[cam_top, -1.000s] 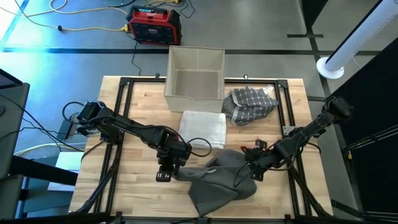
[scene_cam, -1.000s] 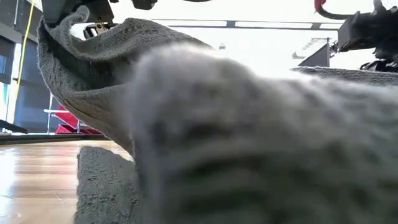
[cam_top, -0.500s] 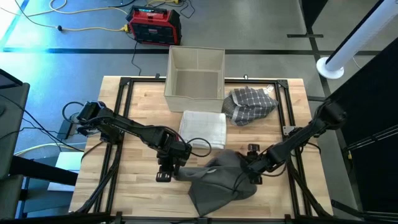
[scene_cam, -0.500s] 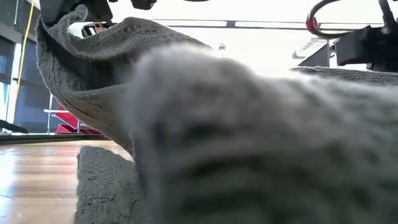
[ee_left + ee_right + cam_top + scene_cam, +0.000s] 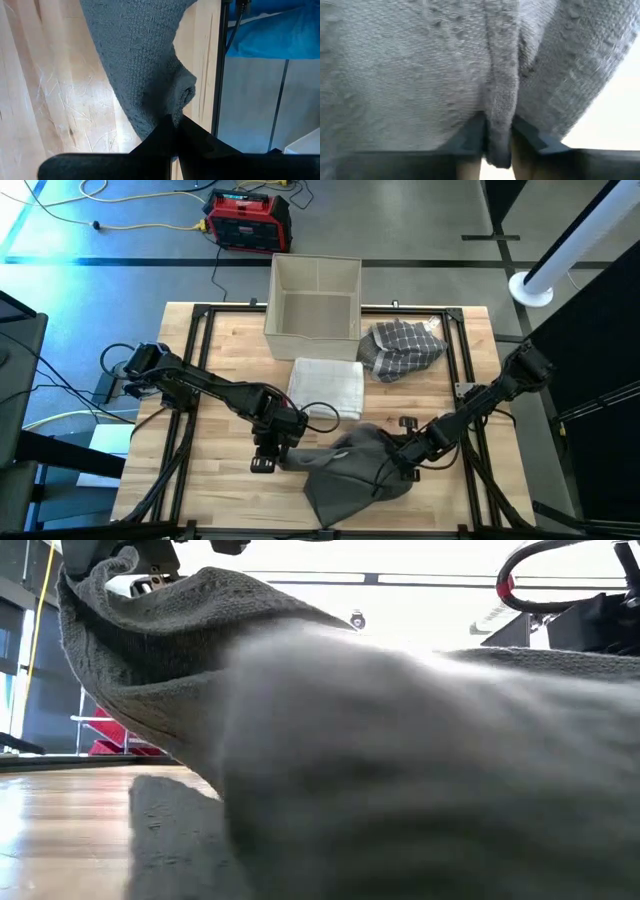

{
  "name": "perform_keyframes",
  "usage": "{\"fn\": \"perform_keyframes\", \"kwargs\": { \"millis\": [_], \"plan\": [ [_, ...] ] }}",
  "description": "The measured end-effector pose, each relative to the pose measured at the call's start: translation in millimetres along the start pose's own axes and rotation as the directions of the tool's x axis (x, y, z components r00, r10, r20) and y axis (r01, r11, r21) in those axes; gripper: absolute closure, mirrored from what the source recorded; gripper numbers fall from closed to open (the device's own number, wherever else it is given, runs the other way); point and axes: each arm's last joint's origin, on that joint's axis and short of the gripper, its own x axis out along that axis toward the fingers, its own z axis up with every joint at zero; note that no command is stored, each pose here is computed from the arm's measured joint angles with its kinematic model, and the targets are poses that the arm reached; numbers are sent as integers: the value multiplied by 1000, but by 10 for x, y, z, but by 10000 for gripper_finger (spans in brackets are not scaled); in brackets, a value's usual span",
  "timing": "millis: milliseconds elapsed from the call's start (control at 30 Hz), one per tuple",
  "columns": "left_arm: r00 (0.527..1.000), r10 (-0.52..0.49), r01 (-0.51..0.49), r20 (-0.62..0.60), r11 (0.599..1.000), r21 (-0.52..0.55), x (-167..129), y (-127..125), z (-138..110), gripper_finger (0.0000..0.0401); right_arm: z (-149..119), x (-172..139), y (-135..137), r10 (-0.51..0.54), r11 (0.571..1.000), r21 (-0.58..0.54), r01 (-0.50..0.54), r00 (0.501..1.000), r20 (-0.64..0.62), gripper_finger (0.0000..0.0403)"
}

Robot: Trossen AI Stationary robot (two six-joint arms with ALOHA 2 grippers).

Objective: Fold towel
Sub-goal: Fold the gray towel

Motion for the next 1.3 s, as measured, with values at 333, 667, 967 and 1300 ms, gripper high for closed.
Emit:
{"fn": "perform_keyframes", "kwargs": {
  "millis": [333, 667, 967, 1300],
  "plan": [
    [1000, 0, 0, 2, 1000, 3, -5, 11, 4, 401, 16, 4, 50, 89, 996, -12, -89, 996, -26, 309],
    [1000, -1, 1, 13, 1000, -1, -12, 22, 19, 401, 31, -7, 123, 229, 971, -47, -233, 970, -80, 270],
    [1000, 0, 0, 20, 1000, 1, -12, 21, 24, 401, 14, -21, 161, 332, 941, -6, -338, 928, -168, 270],
    [1000, 0, 0, 21, 1000, 1, -12, 20, 25, 400, 98, -36, 225, 373, 928, 1, -374, 926, -55, 270]
  ]
}}
